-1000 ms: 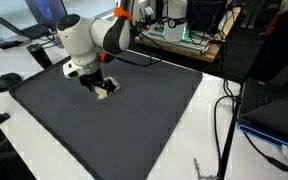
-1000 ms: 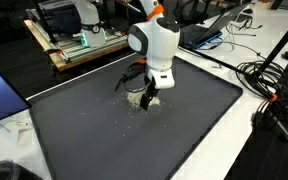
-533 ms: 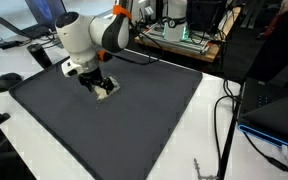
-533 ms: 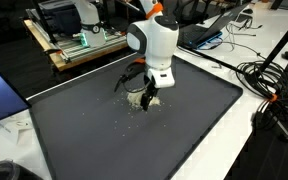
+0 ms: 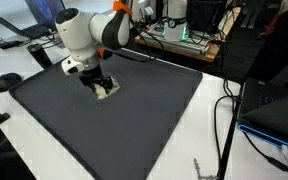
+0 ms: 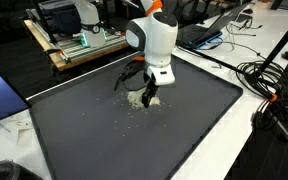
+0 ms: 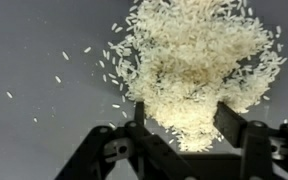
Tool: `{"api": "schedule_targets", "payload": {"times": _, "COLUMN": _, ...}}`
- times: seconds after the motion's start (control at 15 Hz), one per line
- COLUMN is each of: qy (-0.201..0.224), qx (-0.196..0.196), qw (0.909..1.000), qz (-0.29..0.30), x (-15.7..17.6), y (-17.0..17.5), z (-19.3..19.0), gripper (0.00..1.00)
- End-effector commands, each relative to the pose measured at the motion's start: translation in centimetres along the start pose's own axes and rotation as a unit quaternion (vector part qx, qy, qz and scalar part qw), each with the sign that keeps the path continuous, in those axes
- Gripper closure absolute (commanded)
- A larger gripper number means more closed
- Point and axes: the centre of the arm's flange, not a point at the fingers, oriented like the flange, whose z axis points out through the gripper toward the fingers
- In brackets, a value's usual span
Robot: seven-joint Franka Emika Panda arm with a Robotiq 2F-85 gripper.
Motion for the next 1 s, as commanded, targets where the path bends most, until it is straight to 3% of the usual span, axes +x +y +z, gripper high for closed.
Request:
{"api": "schedule_targets", "payload": {"times": 0.0, "qy": 0.009, "qx": 0.016, "qw": 0.9998, "qz": -0.010, "x": -1.4, "y": -0.4, "z": -0.6, "gripper": 0.60}}
{"api": "schedule_targets", "payload": {"times": 0.4, "qy": 0.011, "qx": 0.015, "qw": 0.9997, "qz": -0.014, "x": -1.7, "y": -1.0, "z": -1.3, "gripper": 0.99}}
{"api": "schedule_targets", "payload": {"times": 0.93, "qy": 0.001, "qx": 0.022, "qw": 0.9998, "qz": -0.002, "x": -2.1, "y": -1.2, "z": -1.7, "gripper": 0.99}}
